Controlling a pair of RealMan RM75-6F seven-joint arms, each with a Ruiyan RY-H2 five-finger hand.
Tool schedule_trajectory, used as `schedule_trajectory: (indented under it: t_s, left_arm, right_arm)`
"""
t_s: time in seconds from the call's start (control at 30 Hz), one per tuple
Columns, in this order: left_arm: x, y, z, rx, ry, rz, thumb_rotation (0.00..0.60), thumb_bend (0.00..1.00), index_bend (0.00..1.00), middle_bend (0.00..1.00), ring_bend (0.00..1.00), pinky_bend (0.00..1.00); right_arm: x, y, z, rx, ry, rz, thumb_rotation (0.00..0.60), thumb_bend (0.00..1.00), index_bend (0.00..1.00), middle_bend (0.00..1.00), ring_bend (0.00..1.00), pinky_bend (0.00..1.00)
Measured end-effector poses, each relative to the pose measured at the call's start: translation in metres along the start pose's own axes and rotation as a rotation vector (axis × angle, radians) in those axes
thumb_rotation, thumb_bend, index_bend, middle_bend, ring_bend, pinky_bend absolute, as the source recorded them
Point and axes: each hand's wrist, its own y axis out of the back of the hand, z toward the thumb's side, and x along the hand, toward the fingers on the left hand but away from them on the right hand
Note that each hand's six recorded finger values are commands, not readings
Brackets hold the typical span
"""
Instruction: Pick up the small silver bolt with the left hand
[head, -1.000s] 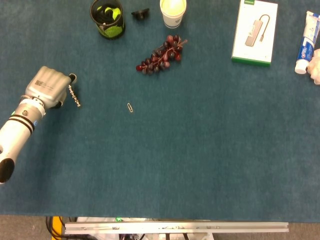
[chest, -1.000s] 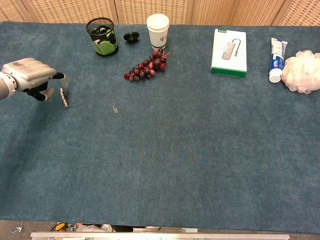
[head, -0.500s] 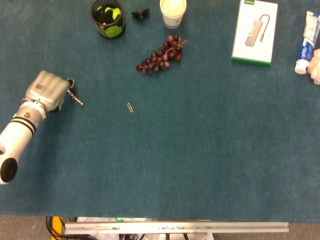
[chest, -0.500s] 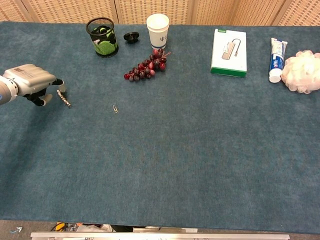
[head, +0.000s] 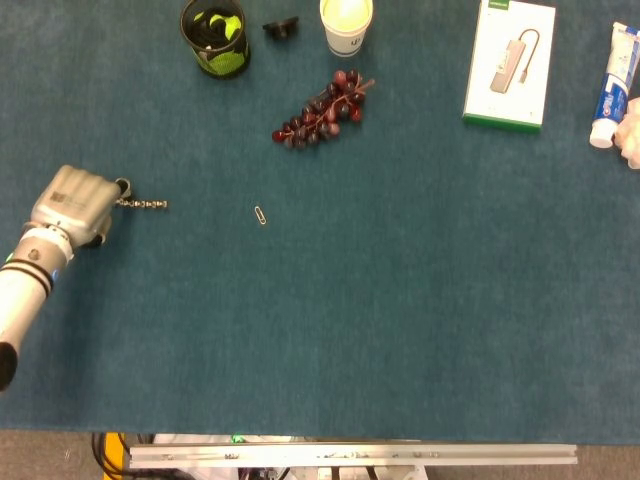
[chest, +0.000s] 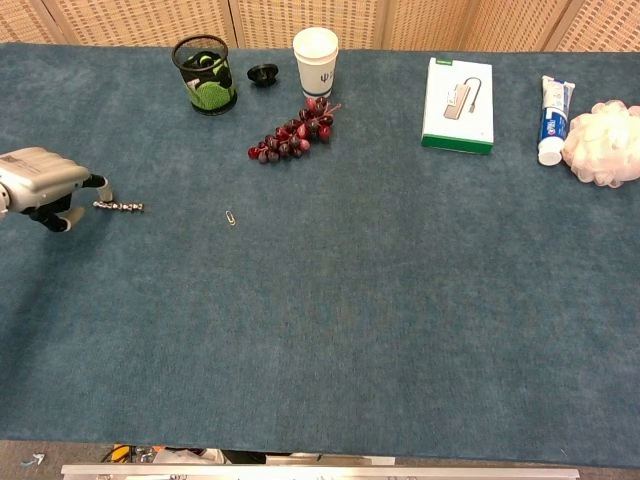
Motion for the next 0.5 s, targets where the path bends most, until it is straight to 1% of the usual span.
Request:
schedule_trajectory:
  t_s: [0.17,0.2,0.27,0.33,0.4,0.43,0.5]
  left_arm:
    - [-0.007,-0.003,-0.003,-0.029,0.019,0.017,0.600,0.58,0.25,0.99,0.90,0.67]
    - [-0.008,-0.002,-0.003,-0.038,0.025,0.026,0.600,0.57,0.25,0.99,0.90,0.67]
    - [-0.010,0.000,-0.005,-0.067,0.044,0.058,0.600,0.54,0.26,0.98,0.89,0.69]
    - [-0.012,0.001,-0.004,-0.095,0.058,0.087,0.600,0.43,0.28,0.98,0.89,0.70]
    - [-0.013,0.002,-0.003,-0.124,0.066,0.113,0.600,0.35,0.31,0.98,0.89,0.71]
    - [-0.013,0.003,-0.001,-0.137,0.067,0.132,0.600,0.32,0.34,0.98,0.89,0.72]
    - [-0.013,0.005,0.001,-0.150,0.065,0.164,0.600,0.30,0.38,0.98,0.89,0.72]
  right_arm:
    - [-0.001,-0.001,0.000,-0.001,0.002,0.001,0.600,0.27,0.44,0.54,0.52,0.48]
    - [-0.001,-0.001,0.000,-0.001,0.002,0.001,0.600,0.27,0.44,0.54,0.52,0.48]
    - [-0.001,-0.001,0.000,-0.001,0.003,0.001,0.600,0.27,0.44,0.54,0.52,0.48]
    - [-0.001,-0.002,0.000,-0.004,0.003,0.002,0.600,0.27,0.44,0.54,0.52,0.48]
    - [-0.001,-0.003,-0.001,-0.005,0.003,0.004,0.600,0.27,0.44,0.54,0.52,0.48]
    - [-0.001,-0.003,-0.001,-0.006,0.002,0.005,0.600,0.27,0.44,0.54,0.52,0.48]
    - [-0.001,-0.004,-0.002,-0.008,-0.001,0.008,0.600,0.27,0.44,0.54,0.52,0.48]
